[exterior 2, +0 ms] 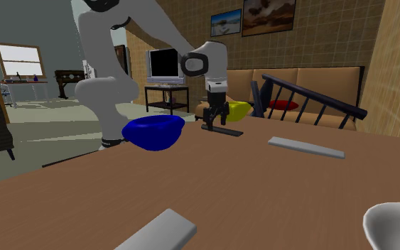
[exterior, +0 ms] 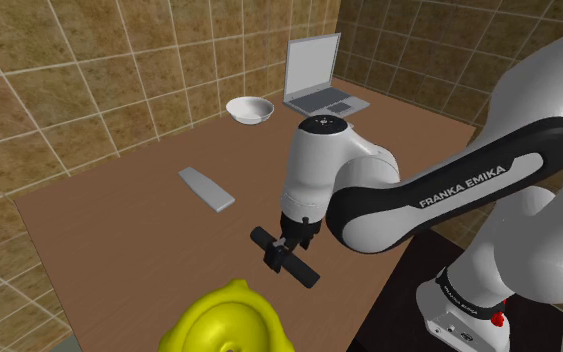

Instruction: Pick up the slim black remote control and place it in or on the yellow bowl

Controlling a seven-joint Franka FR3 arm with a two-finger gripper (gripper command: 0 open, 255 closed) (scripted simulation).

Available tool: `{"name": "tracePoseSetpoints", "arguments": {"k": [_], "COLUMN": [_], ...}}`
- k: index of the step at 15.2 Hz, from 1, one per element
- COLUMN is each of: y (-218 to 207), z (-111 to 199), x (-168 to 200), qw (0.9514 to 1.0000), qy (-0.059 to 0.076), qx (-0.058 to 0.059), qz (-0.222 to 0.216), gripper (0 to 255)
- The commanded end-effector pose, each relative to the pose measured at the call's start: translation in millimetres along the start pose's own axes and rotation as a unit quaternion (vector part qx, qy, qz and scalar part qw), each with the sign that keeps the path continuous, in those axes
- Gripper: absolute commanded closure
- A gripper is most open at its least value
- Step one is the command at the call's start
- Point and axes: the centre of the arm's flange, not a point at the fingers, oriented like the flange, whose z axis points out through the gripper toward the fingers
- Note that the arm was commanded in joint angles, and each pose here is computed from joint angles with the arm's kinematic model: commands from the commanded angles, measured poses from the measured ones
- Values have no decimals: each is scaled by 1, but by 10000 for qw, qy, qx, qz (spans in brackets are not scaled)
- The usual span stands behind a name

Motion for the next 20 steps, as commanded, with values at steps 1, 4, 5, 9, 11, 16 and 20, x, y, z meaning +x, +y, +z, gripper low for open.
{"name": "tracePoseSetpoints", "arguments": {"k": [1, 4, 5, 9, 11, 16, 20], "y": [0, 0, 0, 0, 0, 0, -2], "z": [2, 2, 2, 2, 2, 2, -19], "x": [0, 0, 0, 0, 0, 0, -1], "qw": [10000, 10000, 10000, 10000, 10000, 10000, 10000], "qy": [2, 2, 2, 2, 1, 2, 2], "qx": [2, 2, 2, 2, 2, 2, 2], "qz": [0, 0, 0, 0, 0, 0, 0], "gripper": [0, 0, 0, 255, 255, 255, 255]}}
